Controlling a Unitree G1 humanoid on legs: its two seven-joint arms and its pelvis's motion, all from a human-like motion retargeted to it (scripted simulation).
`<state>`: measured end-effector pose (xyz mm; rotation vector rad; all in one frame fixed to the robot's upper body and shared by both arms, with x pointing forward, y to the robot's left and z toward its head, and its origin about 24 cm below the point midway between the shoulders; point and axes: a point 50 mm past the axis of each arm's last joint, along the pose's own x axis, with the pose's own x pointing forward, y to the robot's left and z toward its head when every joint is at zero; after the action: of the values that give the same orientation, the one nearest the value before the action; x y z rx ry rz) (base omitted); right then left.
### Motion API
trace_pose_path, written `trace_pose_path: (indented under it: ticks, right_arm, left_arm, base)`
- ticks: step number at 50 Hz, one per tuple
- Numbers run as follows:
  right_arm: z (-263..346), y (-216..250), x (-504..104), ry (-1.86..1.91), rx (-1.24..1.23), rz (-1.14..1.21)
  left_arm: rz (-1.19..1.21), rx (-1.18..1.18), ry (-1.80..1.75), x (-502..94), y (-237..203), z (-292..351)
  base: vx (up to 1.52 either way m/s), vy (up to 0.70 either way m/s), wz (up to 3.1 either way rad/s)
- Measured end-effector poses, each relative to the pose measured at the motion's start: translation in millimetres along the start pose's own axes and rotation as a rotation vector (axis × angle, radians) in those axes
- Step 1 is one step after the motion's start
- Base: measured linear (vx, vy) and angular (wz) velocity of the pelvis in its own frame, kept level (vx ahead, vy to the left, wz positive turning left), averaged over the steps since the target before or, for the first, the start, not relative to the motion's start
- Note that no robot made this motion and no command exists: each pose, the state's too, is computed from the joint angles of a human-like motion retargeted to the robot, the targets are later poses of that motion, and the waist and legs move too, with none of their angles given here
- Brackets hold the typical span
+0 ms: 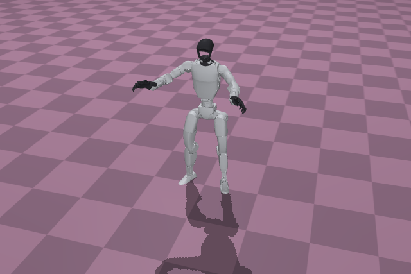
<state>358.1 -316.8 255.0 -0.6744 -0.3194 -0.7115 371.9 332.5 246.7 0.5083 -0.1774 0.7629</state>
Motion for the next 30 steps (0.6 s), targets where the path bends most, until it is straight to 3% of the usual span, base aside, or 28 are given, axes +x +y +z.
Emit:
trace_pose_path:
  ticks: [6,13,21,30]
  right_arm:
    - [55.7,18.0,11.8,-0.328,-0.515,-0.03]
    - [114.3,75.9,-15.0,-0.644,-0.607,0.022]
    - [148.1,139.4,-67.6,-0.852,-0.602,0.273]
    - [140.1,190.2,-114.1,-0.849,-0.607,0.533]
  left_arm:
    - [-0.064,0.489,-0.264,5.2,-18.3,44.8]
    - [-0.209,0.874,-0.697,-27.8,-82.9,95.0]
    - [-0.421,0.985,-1.004,-92.2,-155.1,114.5]
    - [-0.662,0.982,-0.964,-142.9,-205.1,76.9]
  base:
    - [0.0,0.0,0.0]
    - [0.0,0.0,0.0]
    - [0.0,0.0,0.0]
    - [0.0,0.0,0.0]
